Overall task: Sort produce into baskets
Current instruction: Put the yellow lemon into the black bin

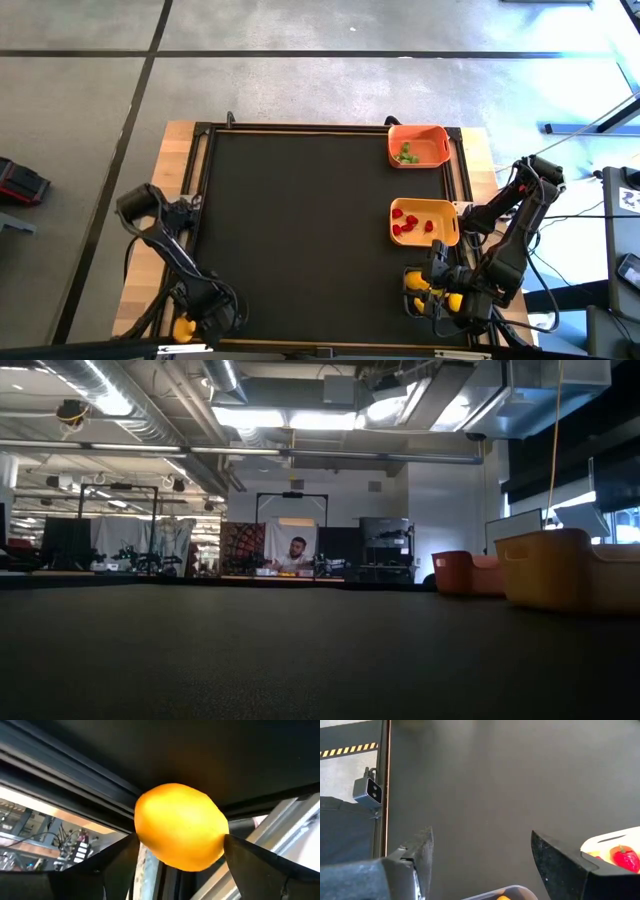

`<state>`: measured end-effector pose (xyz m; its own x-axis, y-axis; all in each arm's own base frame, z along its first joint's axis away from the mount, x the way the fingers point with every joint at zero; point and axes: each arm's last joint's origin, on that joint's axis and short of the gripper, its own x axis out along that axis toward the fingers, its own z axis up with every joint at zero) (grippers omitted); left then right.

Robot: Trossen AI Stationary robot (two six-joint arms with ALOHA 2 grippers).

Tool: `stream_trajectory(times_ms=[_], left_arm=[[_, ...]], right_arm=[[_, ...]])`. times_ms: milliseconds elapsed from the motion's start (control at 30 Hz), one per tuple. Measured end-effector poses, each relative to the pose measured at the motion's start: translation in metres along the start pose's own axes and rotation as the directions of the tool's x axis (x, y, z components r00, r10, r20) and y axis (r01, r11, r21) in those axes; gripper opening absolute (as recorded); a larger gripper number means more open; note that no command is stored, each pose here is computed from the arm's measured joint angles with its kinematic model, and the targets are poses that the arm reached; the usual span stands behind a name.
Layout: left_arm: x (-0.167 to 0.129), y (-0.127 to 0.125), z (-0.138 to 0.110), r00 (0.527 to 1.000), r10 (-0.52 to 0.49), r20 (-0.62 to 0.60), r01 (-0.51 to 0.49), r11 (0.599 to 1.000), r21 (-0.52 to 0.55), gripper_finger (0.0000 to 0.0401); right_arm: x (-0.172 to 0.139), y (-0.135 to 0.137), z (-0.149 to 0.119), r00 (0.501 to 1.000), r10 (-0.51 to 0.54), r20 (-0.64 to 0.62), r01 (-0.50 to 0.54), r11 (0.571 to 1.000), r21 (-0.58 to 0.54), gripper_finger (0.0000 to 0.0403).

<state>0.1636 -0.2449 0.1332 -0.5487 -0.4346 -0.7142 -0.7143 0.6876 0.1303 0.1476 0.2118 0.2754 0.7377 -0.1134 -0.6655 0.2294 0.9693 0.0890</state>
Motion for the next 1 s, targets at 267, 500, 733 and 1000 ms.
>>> stream_trajectory(times_ms=[267,500,733,1000], left_arm=[[0.01,0.001,0.004,1.0,0.013,-0.027,-0.011,0.999,0.041,0.0273],[0.01,0.002,0.004,1.0,0.016,-0.018,-0.014,0.995,0.102,0.0216],[0.004,0.001,0.007,1.0,0.0,-0.02,0.004,0.988,0.154,0.0205],[-0.025,0.008,0.007,0.995,-0.083,0.057,0.069,0.975,0.21,0.0205]], right_arm=[[0.0,0.0,0.0,1.0,0.005,-0.007,-0.005,1.0,0.003,0.0264],[0.0,0.0,0.0,1.0,0.004,-0.007,-0.004,1.0,0.002,0.0264],[0.0,0.0,0.0,1.0,0.006,-0.01,-0.006,1.0,0.003,0.0264],[0.0,0.0,0.0,1.0,0.008,-0.016,-0.008,1.0,-0.005,0.0264]])
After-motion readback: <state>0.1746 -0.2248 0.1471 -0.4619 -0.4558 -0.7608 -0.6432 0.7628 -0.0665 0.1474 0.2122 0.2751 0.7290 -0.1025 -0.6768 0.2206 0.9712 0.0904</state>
